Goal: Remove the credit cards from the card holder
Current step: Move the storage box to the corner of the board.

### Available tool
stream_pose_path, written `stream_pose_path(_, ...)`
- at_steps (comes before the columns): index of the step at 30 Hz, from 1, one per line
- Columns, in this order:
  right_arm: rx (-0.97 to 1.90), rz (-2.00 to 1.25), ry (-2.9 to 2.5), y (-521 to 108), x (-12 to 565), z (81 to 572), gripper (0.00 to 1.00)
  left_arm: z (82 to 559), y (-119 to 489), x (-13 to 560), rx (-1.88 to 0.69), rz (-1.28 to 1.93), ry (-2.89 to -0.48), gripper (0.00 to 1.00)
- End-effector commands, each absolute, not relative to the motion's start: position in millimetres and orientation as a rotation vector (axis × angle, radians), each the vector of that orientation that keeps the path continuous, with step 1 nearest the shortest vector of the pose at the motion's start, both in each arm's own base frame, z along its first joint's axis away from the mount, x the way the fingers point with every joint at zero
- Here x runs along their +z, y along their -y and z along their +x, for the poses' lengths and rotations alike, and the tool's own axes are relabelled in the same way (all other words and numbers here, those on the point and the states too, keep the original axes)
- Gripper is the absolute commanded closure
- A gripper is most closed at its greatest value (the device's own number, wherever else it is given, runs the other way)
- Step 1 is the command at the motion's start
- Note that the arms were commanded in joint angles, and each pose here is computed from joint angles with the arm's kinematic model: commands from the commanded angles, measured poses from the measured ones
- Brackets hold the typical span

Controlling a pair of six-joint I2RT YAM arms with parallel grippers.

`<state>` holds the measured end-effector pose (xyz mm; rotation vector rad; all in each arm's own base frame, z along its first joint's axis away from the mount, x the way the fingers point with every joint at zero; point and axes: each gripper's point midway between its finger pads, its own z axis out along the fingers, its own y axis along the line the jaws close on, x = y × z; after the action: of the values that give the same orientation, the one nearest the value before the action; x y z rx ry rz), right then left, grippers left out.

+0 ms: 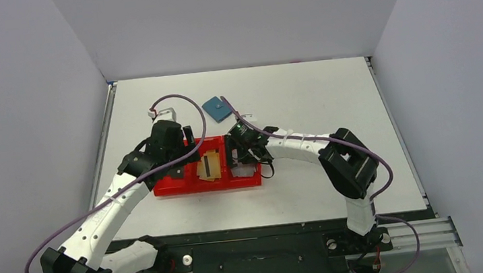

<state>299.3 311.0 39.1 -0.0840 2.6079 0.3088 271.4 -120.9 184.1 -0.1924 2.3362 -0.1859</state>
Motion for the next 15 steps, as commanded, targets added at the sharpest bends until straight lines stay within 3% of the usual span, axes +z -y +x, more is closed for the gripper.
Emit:
stream_pose_path(1, 0.379, -0.107, -2.566, -348, 57, 309, 0.01, 275, 108, 206, -0.168, -0.250, -2.286, 0.27)
stream_pose_path(15, 0.585, -0.079, -2.530, -462, 63, 320, 0.01, 277, 86, 264, -0.169, -0.342, -2.189, 0.27)
